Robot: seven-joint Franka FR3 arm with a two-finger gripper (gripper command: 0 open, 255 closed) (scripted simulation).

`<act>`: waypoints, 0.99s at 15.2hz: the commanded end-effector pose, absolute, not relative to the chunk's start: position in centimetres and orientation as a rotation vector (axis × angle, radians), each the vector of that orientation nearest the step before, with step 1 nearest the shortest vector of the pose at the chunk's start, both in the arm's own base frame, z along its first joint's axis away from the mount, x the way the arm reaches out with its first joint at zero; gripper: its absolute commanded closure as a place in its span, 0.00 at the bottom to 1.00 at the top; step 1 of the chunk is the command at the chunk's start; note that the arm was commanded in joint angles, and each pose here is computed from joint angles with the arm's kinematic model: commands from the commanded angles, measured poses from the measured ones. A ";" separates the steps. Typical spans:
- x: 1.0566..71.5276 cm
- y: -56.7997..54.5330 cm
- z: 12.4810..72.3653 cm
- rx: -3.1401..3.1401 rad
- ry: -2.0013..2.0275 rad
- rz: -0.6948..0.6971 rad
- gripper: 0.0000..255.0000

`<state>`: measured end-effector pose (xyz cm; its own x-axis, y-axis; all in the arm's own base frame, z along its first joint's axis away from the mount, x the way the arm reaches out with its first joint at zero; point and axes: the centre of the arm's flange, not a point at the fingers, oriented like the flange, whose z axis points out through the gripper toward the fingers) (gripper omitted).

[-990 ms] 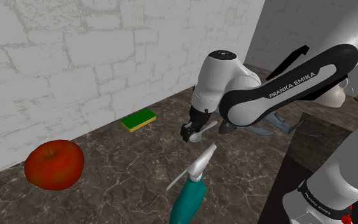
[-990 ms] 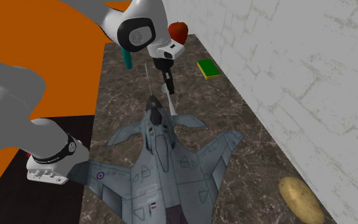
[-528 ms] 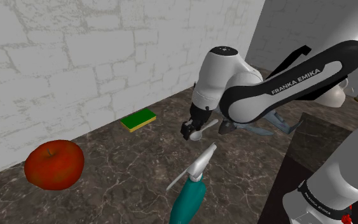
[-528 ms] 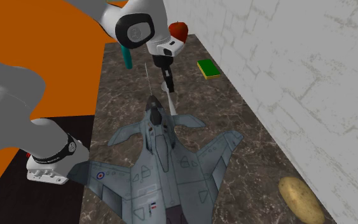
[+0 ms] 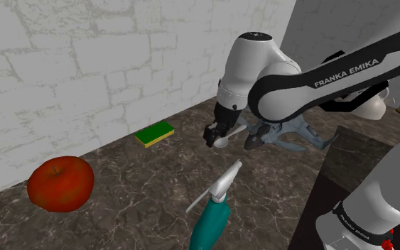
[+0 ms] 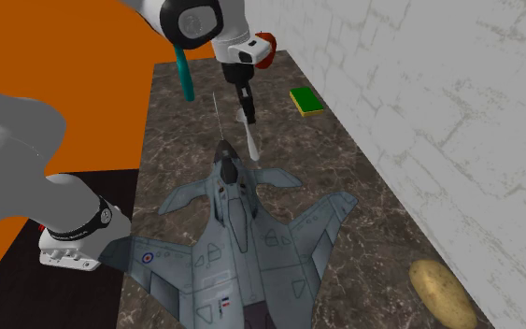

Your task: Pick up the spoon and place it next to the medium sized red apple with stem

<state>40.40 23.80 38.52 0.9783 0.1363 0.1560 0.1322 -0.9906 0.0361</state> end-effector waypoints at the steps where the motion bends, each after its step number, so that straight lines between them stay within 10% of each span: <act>1: 40.5 23.7 39.5 3.099 0.211 0.246 1.00; 15: 40.5 23.7 46.9 3.099 0.211 0.246 1.00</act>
<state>40.52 23.73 46.52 0.9783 0.1364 0.1559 0.1324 -0.9905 0.0360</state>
